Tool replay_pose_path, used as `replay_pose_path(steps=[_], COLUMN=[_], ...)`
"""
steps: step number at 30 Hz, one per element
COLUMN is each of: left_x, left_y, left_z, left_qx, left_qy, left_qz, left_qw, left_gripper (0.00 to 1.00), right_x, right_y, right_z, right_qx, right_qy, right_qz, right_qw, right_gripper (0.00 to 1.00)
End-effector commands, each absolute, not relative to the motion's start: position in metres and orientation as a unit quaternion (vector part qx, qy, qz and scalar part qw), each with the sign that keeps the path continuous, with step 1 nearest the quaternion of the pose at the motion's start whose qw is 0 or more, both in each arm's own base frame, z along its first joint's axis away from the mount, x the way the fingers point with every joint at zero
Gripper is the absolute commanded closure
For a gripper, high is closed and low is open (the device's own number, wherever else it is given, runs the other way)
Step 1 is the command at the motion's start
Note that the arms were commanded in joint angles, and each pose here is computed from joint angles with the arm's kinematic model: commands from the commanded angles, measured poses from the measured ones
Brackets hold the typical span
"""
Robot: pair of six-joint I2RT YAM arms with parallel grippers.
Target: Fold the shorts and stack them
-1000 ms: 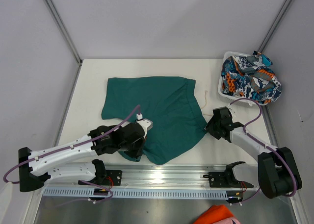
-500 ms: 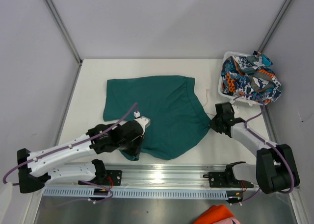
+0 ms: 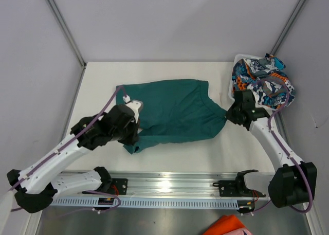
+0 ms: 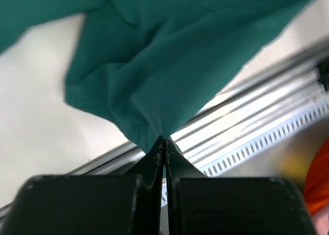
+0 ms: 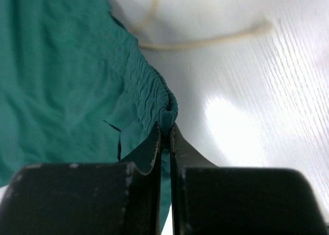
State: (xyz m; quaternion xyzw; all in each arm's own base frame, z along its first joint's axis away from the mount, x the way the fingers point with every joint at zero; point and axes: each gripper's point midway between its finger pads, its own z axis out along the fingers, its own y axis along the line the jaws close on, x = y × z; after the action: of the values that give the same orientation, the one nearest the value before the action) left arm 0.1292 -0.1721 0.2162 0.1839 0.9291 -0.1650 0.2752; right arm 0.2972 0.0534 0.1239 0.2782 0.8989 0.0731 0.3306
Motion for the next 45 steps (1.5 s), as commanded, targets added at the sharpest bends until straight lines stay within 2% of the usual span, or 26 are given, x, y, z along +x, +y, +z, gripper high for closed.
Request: replay_pose_path(steps=[1,5,13,22,26,35,41,45], left_x=[0.155,0.188,0.243,0.311,0.322,0.279,0.238,0.210], left_y=[-0.154,-0.133,-0.125,-0.104,-0.106,-0.120,-0.126,-0.125], left_z=[0.232,0.242,0.283,0.286,0.284,0.304,0.324,0.332], left_qx=[0.179,0.122,0.084,0.042,0.043,0.064,0.084,0.092], left_qy=[0.930,0.937,0.922,0.930,0.932,0.909,0.885,0.876], left_qz=[-0.132,-0.103,-0.117,-0.088,-0.111,-0.183,-0.232,-0.252], left_qw=[0.294,0.312,0.359,0.354,0.341,0.369,0.394,0.401], left_gripper=[1.00,1.00,1.00,1.00,1.00,1.00,1.00,1.00], right_x=[0.318,0.347,0.411,0.479,0.496,0.474,0.421,0.369], right_y=[0.055,0.063,0.084,0.095,0.095,0.096,0.098,0.105], right_z=[0.165,0.181,0.201,0.220,0.228,0.212,0.212,0.220], right_qx=[0.263,0.266,0.273,0.286,0.285,0.269,0.255,0.244], right_qy=[0.898,0.896,0.896,0.885,0.882,0.892,0.894,0.896], right_qz=[0.073,0.085,0.109,0.125,0.133,0.141,0.153,0.160], right_qw=[0.346,0.344,0.333,0.346,0.352,0.334,0.334,0.335], right_gripper=[1.00,1.00,1.00,1.00,1.00,1.00,1.00,1.00])
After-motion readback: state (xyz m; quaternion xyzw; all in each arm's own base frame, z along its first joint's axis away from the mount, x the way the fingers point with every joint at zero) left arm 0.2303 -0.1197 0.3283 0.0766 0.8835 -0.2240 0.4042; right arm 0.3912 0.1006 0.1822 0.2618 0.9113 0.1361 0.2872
